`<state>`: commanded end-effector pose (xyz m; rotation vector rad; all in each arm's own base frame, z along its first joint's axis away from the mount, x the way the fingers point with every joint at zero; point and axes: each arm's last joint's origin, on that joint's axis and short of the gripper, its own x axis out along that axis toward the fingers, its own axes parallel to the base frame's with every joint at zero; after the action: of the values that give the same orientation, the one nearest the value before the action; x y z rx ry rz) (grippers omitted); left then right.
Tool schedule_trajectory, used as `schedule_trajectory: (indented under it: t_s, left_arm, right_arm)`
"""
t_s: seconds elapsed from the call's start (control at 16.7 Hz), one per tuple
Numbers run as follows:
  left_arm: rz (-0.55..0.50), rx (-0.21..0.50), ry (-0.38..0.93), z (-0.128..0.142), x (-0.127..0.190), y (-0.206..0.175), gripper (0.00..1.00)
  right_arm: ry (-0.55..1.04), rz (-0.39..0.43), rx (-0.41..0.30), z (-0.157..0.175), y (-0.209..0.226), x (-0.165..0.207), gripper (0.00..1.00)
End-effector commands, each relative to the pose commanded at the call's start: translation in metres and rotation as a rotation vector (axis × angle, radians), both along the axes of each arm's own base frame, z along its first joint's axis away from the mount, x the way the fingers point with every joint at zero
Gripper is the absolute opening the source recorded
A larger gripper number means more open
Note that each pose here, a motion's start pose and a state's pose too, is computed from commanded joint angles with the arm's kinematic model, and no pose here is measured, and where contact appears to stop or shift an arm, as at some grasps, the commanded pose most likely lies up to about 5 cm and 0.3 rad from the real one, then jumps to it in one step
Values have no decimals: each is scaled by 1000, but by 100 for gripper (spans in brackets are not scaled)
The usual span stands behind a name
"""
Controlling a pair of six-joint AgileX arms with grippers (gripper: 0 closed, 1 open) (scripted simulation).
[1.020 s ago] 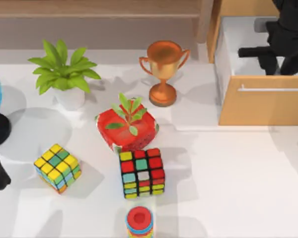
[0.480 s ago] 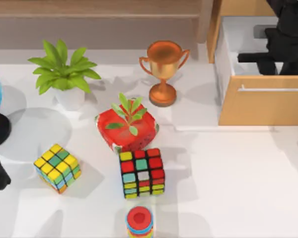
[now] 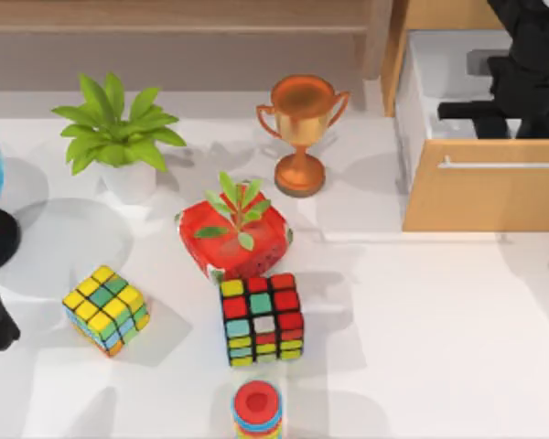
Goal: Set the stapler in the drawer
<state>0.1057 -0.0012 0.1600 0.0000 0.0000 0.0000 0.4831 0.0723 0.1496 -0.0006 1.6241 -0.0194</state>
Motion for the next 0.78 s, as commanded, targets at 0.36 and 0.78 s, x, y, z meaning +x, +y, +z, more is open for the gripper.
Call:
schedule_trajectory:
  t_s: [0.36, 0.78]
  left_arm:
    - [0, 0, 0, 0, 0, 0, 100]
    - [0, 0, 0, 0, 0, 0, 100]
  right_arm:
    - [0, 0, 0, 0, 0, 0, 60]
    - [0, 0, 0, 0, 0, 0, 100]
